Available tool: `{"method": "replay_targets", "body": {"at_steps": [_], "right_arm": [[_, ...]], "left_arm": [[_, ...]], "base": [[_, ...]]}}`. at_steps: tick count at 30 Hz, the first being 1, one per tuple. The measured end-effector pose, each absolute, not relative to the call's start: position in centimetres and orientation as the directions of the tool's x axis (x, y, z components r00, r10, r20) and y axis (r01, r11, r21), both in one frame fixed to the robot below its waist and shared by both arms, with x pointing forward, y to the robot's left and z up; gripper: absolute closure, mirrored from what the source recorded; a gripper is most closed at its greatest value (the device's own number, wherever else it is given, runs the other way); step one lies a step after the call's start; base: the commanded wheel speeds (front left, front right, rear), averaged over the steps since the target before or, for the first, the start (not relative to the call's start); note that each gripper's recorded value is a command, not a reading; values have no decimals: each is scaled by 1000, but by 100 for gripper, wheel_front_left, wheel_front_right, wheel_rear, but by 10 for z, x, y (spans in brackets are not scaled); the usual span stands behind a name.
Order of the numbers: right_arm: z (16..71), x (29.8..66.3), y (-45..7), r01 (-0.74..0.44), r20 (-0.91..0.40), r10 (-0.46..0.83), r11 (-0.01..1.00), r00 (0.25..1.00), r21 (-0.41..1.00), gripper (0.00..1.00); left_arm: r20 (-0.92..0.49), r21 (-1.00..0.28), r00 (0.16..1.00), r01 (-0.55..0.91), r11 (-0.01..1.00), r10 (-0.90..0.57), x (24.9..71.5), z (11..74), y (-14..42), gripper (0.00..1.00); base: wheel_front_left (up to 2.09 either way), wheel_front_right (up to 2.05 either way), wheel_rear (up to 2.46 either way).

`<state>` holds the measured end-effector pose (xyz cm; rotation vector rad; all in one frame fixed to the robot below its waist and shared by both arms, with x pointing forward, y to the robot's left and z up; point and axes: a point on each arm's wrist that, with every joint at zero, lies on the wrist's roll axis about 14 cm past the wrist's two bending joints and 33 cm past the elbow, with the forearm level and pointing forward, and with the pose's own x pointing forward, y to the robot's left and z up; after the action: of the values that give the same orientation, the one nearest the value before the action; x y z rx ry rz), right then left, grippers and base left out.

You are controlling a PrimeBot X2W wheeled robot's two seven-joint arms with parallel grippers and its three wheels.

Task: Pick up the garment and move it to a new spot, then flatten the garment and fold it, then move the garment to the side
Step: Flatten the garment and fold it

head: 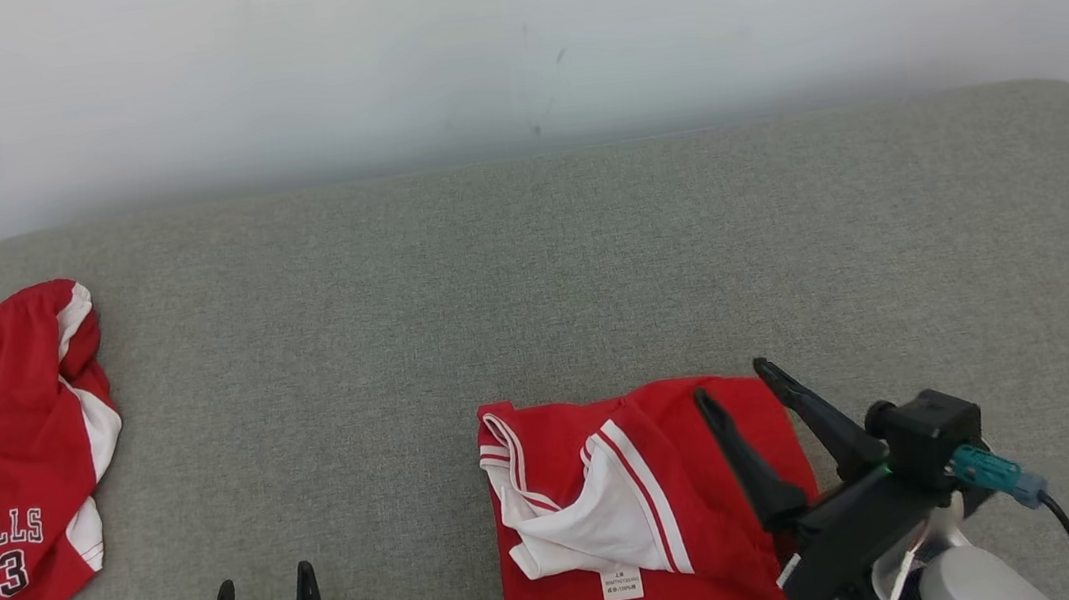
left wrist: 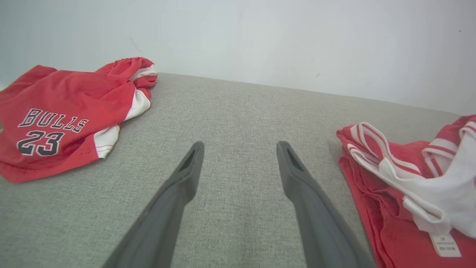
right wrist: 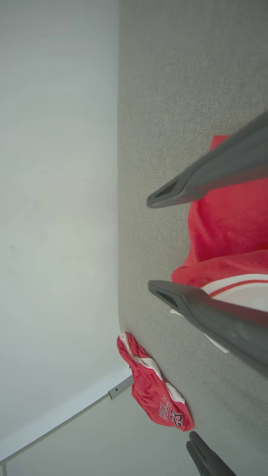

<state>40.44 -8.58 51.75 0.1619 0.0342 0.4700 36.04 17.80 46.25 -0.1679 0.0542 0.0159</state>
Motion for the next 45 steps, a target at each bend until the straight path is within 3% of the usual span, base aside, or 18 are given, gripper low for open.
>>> {"method": "replay_targets", "body": {"at_steps": [7,20,21,22,24,33,42,43,45], "right_arm": [[505,397,-84,-446,-50,464,873,885,199,0],[471,407,-56,-525,-205,556,830,805,190,0],[467,406,-54,-533,-224,564,825,795,186,11],[465,406,-51,-544,-230,573,819,787,183,59],[463,407,-48,-549,-238,581,813,778,193,100],[468,398,-39,-589,-191,620,784,761,196,100],[452,350,-15,-641,-202,701,709,684,293,100],[450,345,-12,-642,-207,707,703,676,306,80],[441,333,-5,-649,-232,725,686,648,329,56]], "left_arm": [[-54,-159,998,-31,987,23,359,463,182,0],[-56,-142,997,-63,988,55,348,463,194,0],[-56,-142,997,-65,988,58,347,463,195,0],[-55,-142,997,-68,988,61,346,463,196,0],[-54,-142,996,-72,987,65,345,463,197,0],[-55,-144,996,-83,986,76,339,463,200,0],[-58,-152,996,-70,986,61,339,462,194,0],[-59,-154,996,-68,986,60,340,462,193,0],[-64,-156,996,-64,986,54,340,461,192,0]], "base": [[0,0,0],[0,0,0],[0,0,0],[0,0,0],[0,0,0],[0,0,0],[0,0,0],[0,0,0],[0,0,0]]}}
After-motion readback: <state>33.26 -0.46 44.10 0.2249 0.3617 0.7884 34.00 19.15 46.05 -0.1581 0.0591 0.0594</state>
